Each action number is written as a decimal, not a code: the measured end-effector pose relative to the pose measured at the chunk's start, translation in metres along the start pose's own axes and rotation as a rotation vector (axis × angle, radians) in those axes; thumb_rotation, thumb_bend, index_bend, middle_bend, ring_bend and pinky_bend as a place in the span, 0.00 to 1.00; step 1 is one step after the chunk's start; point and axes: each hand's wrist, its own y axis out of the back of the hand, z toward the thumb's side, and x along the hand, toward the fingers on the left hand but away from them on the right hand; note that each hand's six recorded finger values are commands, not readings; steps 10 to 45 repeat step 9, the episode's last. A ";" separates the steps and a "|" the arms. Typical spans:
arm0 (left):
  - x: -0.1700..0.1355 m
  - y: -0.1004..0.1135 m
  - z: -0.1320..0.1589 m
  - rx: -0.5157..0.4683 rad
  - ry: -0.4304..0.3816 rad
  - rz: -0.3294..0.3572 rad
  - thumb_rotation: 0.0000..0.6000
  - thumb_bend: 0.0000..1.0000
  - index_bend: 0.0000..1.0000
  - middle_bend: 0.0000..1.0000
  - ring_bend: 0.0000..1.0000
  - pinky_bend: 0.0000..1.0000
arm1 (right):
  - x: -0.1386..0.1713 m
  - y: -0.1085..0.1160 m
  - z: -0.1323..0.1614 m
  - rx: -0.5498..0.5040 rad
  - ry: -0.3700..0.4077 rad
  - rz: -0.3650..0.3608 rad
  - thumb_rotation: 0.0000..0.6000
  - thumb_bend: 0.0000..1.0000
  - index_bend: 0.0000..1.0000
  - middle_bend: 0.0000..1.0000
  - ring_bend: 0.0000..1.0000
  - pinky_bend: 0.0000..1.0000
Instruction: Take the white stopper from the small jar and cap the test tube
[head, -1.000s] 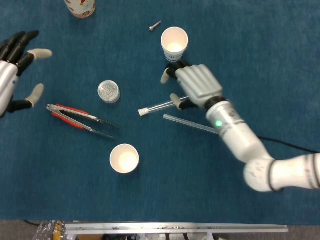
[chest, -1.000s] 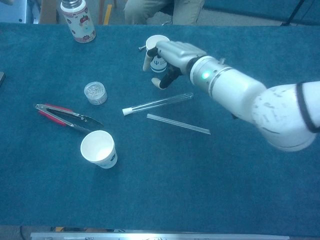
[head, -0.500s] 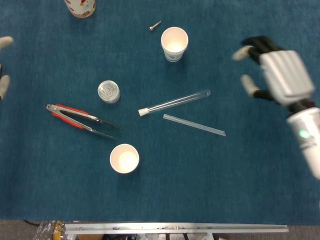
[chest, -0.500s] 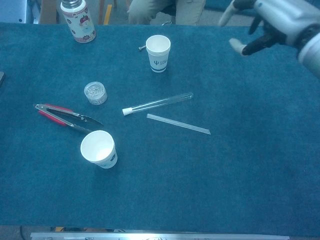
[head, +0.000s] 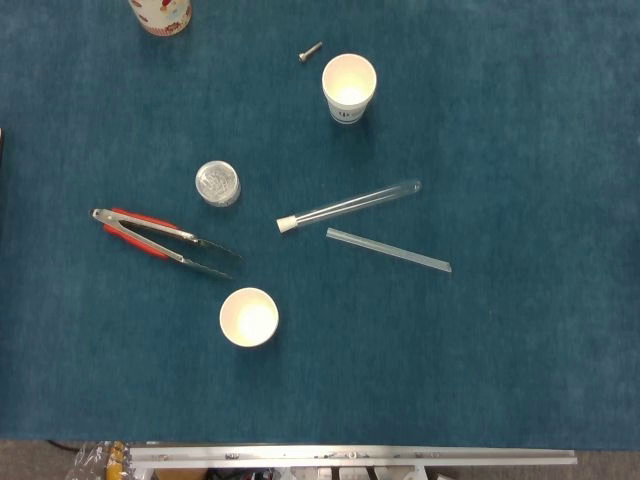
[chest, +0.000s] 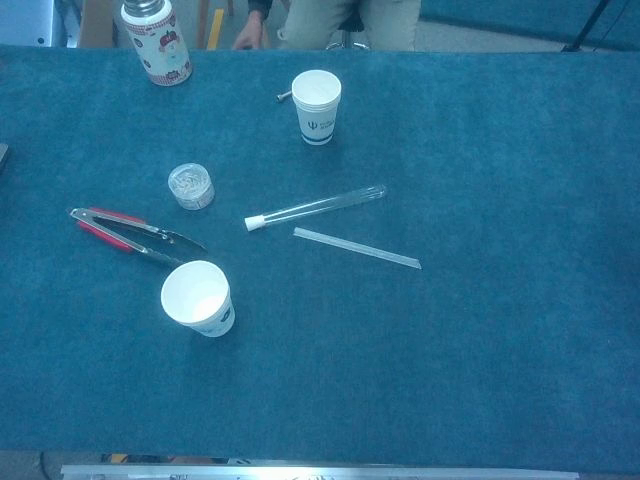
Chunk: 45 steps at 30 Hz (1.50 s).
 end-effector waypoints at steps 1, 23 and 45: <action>-0.004 0.000 -0.003 0.001 0.011 0.003 1.00 0.38 0.16 0.05 0.00 0.02 | 0.005 0.003 -0.006 0.001 -0.015 -0.011 1.00 0.39 0.36 0.22 0.15 0.38; -0.020 0.000 -0.004 -0.007 0.017 0.021 1.00 0.39 0.16 0.05 0.00 0.02 | 0.026 0.012 -0.035 -0.003 -0.076 -0.040 1.00 0.39 0.36 0.22 0.15 0.38; -0.020 0.000 -0.004 -0.007 0.017 0.021 1.00 0.39 0.16 0.05 0.00 0.02 | 0.026 0.012 -0.035 -0.003 -0.076 -0.040 1.00 0.39 0.36 0.22 0.15 0.38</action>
